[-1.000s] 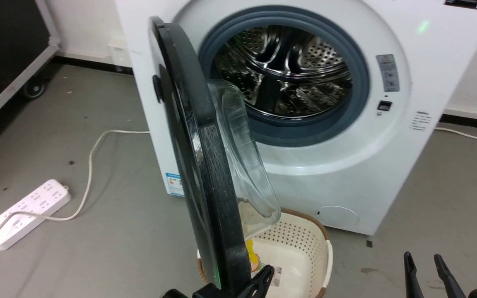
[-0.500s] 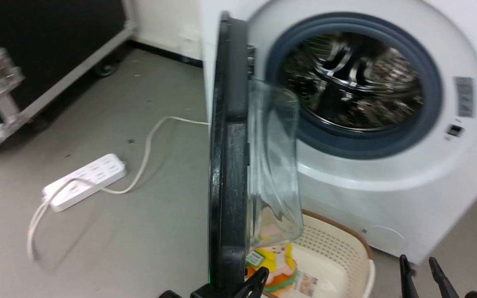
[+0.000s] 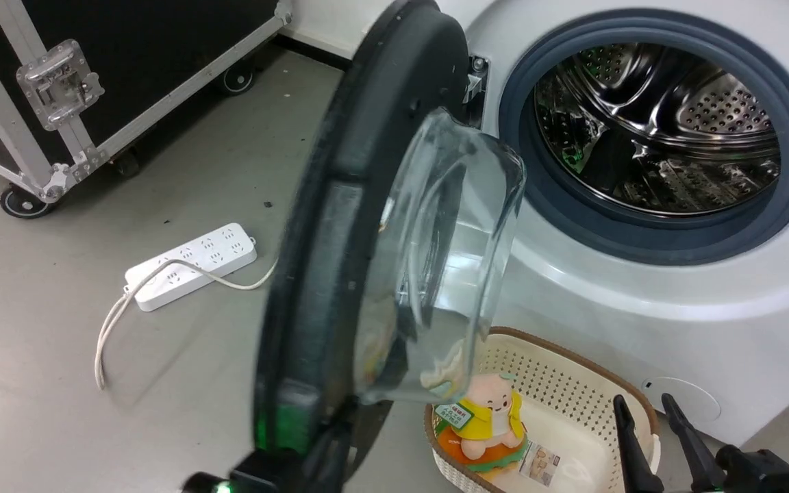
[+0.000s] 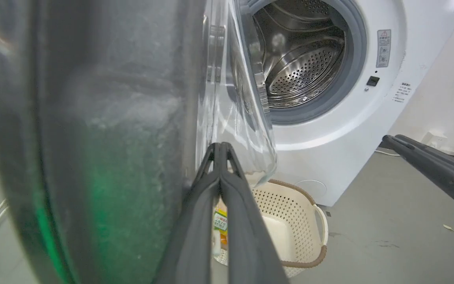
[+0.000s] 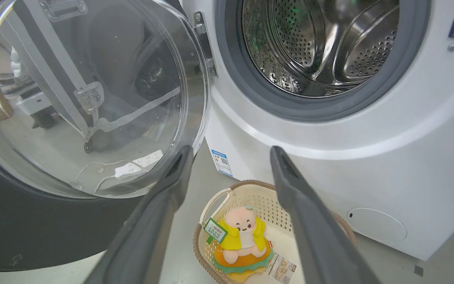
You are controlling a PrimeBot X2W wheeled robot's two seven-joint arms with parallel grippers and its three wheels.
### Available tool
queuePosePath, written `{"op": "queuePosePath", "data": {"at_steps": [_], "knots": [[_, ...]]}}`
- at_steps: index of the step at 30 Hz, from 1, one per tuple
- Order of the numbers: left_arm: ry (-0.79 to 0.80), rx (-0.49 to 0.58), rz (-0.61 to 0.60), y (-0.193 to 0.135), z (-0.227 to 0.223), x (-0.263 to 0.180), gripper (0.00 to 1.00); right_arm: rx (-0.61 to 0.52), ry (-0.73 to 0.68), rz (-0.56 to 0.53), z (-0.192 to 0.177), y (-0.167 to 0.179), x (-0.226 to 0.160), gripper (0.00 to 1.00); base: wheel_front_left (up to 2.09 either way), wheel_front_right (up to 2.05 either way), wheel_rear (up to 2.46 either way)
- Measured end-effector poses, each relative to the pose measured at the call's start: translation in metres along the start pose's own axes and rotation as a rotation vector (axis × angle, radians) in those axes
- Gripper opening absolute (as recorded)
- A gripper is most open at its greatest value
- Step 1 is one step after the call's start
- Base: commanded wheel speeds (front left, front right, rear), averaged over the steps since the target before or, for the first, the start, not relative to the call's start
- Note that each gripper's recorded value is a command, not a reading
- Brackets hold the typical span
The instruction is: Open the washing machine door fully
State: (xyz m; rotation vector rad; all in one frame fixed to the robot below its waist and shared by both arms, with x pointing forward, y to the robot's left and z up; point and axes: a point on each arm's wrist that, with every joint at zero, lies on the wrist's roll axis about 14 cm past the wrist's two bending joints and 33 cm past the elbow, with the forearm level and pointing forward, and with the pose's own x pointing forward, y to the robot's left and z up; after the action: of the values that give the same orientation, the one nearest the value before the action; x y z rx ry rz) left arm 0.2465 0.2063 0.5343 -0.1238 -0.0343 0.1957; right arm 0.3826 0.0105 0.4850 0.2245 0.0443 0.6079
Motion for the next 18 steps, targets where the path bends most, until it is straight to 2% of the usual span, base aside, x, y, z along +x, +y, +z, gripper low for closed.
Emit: {"op": "queuePosePath", "data": {"at_steps": [11, 18], "knots": [[-0.044, 0.020, 0.274, 0.087, 0.015, -0.003, 0.00, 0.003, 0.023, -0.022, -0.009, -0.011, 0.002, 1.00, 0.00, 0.00, 0.00], [-0.028, 0.070, 0.368, 0.135, 0.019, 0.009, 0.00, -0.011, 0.060, -0.065, -0.022, -0.031, -0.005, 1.00, 0.00, 0.00, 0.00]]}}
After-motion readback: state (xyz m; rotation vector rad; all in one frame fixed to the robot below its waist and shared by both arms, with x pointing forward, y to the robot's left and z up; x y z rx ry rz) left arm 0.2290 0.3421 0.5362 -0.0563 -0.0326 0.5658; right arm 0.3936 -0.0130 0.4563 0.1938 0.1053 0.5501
